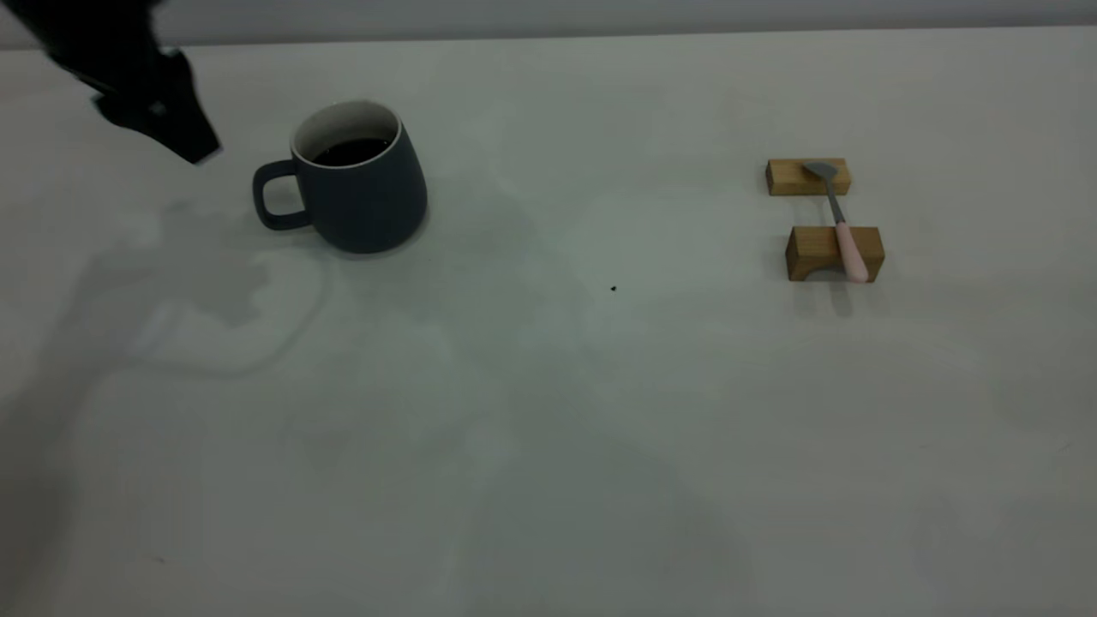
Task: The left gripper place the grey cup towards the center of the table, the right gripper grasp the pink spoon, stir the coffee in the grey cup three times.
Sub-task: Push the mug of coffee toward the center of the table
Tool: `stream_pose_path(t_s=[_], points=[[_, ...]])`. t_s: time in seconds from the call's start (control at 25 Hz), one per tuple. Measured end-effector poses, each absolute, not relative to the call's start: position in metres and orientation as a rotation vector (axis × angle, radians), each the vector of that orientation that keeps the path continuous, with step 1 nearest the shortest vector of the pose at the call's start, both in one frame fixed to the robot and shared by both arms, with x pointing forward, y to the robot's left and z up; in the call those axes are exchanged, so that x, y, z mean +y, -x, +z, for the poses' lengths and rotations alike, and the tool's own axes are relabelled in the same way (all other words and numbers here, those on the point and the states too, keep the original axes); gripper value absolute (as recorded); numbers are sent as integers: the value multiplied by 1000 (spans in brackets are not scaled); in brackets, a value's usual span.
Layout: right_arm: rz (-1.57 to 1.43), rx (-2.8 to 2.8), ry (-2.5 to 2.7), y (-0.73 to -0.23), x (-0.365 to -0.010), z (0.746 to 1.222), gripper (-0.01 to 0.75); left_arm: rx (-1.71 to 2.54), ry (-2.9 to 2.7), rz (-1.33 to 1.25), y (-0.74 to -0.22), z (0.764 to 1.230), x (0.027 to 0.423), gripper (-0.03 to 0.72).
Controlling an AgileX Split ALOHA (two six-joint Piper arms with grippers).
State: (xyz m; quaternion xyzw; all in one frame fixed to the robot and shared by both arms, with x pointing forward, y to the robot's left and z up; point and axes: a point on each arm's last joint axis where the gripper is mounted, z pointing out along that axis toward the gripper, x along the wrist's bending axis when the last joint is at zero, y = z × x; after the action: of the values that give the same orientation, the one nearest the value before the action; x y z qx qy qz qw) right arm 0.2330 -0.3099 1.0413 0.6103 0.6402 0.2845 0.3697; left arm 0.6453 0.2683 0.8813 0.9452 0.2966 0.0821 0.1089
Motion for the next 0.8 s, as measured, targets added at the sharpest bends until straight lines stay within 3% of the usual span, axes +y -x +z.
stream_pose_path(t_s=[0.48, 0.8], points=[[729, 1643, -1566, -233, -310, 1041, 238, 415, -2913, 213, -676, 825, 239, 567], [729, 1643, -1566, -233, -310, 1041, 238, 40, -2956, 232, -674, 814, 217, 567]])
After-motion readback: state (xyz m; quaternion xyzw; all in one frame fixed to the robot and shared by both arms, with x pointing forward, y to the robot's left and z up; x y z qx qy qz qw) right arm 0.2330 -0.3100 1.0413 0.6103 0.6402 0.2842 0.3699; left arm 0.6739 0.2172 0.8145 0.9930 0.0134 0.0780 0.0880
